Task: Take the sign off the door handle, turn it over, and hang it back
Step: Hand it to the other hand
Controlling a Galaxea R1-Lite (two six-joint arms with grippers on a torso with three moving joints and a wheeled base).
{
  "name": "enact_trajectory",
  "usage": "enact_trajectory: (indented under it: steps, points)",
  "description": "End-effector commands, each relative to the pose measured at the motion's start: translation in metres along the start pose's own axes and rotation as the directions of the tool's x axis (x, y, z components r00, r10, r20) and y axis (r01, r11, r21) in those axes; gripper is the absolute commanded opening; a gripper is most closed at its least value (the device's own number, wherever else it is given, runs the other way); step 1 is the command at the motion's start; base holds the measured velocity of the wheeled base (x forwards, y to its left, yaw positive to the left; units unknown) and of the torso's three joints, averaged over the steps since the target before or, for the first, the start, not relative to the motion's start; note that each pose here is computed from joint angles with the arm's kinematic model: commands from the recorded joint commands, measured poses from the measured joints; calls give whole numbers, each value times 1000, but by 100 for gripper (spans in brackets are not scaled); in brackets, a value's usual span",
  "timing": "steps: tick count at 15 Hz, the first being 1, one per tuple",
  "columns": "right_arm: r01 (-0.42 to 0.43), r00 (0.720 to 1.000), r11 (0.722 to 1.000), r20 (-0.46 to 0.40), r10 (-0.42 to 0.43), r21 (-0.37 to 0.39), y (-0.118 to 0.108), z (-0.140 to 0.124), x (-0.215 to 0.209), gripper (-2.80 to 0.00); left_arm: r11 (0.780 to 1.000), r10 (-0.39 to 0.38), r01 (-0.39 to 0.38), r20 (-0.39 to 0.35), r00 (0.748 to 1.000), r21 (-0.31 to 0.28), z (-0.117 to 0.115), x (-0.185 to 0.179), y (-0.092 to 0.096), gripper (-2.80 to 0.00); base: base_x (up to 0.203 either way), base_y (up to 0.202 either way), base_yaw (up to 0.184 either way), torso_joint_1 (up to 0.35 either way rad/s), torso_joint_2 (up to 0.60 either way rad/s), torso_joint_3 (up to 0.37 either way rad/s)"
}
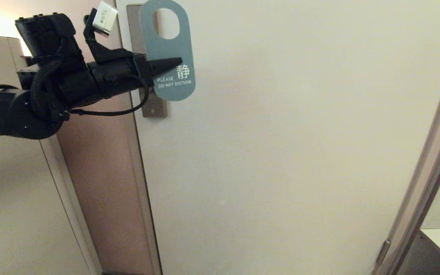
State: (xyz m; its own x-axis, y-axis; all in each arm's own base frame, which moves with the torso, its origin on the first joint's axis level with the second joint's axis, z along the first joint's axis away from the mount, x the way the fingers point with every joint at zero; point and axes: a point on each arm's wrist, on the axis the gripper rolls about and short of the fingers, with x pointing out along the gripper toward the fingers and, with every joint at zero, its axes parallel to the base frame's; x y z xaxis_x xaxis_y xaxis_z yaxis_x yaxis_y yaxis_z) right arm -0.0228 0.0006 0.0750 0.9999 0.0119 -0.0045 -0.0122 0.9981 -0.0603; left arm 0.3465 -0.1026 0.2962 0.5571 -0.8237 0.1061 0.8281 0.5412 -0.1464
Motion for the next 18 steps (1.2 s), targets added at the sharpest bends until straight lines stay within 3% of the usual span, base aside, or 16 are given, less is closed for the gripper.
enact_trajectory:
  steps: [1, 11, 16, 18]
  points:
    - [0, 1000, 1000, 0, 0, -1, 0, 0, 0, -280, 1000, -18, 18, 12, 1000, 9, 7, -7, -13, -280, 0, 0, 0, 0, 0, 0]
    - [0, 1000, 1000, 0, 0, -1, 0, 0, 0, -280, 998, -5, -3, -130, 992, -57, -44, -48, -43, -280, 0, 0, 0, 0, 0, 0]
    - [0, 1000, 1000, 0, 0, -1, 0, 0, 0, -280, 990, -99, 78, -193, 976, -115, -72, -24, -56, -280, 0, 0, 0, 0, 0, 0]
    - [0, 1000, 1000, 0, 0, -1, 0, 0, 0, -280, 986, -147, 128, -176, 973, -110, -82, -4, -58, -280, 0, 0, 0, 0, 0, 0]
